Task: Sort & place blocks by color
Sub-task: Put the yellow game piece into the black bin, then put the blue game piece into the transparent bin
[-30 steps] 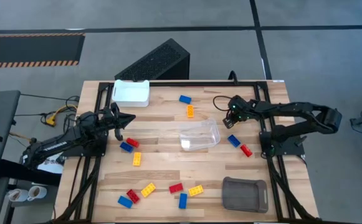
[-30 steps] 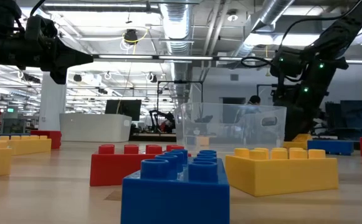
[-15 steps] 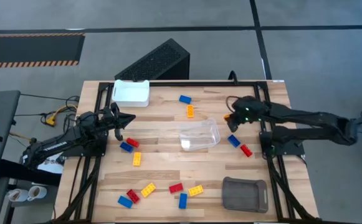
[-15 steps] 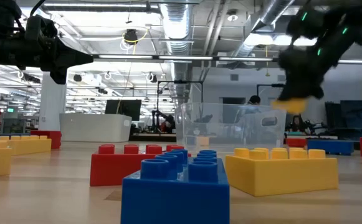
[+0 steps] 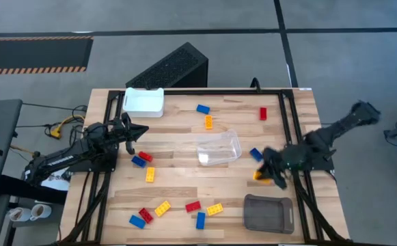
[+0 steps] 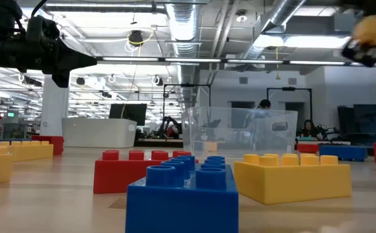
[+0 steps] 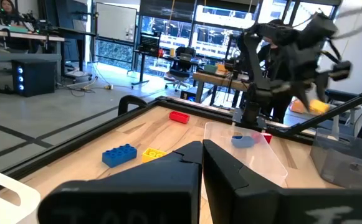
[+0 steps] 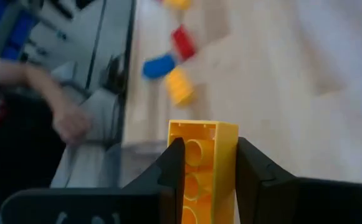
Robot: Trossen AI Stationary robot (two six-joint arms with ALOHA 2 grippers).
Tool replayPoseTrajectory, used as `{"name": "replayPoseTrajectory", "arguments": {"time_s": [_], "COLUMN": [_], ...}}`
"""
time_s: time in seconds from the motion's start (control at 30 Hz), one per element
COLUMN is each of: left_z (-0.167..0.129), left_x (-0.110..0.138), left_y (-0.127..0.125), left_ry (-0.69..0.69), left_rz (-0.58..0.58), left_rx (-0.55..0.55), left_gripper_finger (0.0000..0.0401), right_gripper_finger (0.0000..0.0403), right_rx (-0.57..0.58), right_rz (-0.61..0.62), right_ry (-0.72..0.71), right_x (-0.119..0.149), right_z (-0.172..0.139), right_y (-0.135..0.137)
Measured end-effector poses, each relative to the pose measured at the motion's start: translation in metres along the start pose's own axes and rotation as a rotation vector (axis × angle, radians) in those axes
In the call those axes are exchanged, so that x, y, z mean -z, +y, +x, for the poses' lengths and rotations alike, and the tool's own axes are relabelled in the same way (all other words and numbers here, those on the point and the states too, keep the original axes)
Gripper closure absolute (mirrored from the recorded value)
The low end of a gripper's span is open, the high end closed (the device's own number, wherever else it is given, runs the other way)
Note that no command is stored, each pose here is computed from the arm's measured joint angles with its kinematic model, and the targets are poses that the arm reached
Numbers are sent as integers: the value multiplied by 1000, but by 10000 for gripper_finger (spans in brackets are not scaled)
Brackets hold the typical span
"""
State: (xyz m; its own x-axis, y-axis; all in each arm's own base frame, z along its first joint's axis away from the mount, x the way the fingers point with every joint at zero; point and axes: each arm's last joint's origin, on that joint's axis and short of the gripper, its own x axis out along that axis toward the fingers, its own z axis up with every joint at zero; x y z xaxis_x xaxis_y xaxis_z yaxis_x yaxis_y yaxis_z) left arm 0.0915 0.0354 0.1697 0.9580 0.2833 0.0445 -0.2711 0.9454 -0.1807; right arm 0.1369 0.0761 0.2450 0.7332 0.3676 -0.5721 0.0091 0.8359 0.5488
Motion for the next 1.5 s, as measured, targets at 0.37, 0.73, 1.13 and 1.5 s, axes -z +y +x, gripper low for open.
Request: {"name": "replayPoseTrajectory", "arguments": {"time_s": [0.37,0.73,1.13,1.5], "left_z": [0,0,0,0], "left_x": [0,0,0,0], "left_y": [0,0,0,0], "left_ry": [0,0,0,0], "left_rz": [0,0,0,0], "left_rx": [0,0,0,0], "left_gripper_finger": [401,401,401,401], "right_gripper_finger": [309,232,242,255], "right_rx": [57,82,90,209], "right_rz": [131,247,234,-279], "right_ry": [255,445,414,-106], "right_x": [52,59,44,-42], "right_z": [54,90,80,54], "right_y": [34,24,36,38]}}
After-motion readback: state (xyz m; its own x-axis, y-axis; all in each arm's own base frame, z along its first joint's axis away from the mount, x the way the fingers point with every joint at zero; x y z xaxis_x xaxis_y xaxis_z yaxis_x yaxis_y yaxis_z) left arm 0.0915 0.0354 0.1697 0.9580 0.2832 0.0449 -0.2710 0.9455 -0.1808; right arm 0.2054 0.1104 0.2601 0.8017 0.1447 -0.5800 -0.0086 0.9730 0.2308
